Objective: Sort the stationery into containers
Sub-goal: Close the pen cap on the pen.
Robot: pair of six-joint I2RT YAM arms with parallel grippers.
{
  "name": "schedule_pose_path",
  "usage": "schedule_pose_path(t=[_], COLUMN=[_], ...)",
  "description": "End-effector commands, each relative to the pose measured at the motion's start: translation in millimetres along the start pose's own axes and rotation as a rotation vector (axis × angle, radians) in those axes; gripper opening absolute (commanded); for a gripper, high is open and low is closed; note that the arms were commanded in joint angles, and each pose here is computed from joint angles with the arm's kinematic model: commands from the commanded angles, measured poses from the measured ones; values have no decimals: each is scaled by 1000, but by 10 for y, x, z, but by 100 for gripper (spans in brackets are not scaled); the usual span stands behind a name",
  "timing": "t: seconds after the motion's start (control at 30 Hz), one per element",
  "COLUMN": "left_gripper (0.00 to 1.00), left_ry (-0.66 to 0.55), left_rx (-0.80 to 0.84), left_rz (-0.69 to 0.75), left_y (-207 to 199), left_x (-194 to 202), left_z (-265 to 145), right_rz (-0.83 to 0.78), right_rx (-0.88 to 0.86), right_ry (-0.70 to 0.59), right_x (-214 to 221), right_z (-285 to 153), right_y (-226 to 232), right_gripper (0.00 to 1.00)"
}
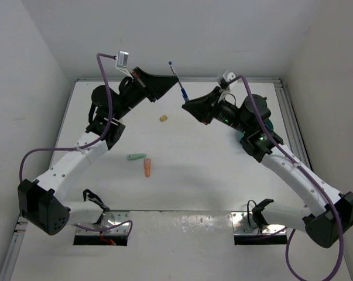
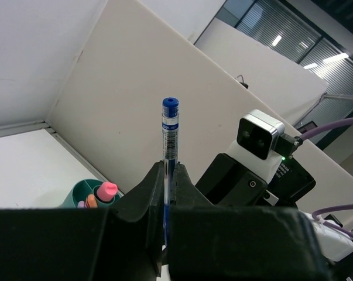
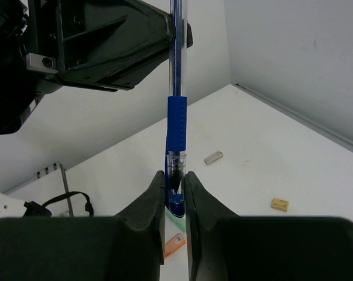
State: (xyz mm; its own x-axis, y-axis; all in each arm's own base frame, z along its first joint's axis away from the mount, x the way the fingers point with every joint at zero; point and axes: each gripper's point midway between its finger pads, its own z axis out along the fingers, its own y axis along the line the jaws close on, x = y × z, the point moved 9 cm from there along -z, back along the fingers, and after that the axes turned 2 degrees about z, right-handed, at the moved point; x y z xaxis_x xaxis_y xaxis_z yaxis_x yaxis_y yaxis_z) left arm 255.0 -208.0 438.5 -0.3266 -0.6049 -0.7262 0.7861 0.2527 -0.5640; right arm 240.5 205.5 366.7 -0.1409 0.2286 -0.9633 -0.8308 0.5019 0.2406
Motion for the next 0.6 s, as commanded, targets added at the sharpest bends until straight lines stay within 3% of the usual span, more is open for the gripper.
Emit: schedule_pose_path(t=[0.0, 0.3, 0.5, 0.57], left_gripper=[5, 15, 64, 73], left_ry=[168, 125, 99, 89], left_rx=[45, 65, 79, 75], left_rz=[-28, 71, 88, 91], left_y=[-13, -2, -22, -22], left_x=[274, -27, -160, -203], left_z=[-76, 4, 36, 43], right_rz=[-184, -244, -280, -280], right_rx=[-59, -46, -43, -43], right_ry=[-274, -293, -313, -313], right_x=[-678, -620, -638, -628], right_z=[-4, -35, -23, -25], right_y=[211, 234, 235, 236], right_gripper=[0, 0, 0, 0])
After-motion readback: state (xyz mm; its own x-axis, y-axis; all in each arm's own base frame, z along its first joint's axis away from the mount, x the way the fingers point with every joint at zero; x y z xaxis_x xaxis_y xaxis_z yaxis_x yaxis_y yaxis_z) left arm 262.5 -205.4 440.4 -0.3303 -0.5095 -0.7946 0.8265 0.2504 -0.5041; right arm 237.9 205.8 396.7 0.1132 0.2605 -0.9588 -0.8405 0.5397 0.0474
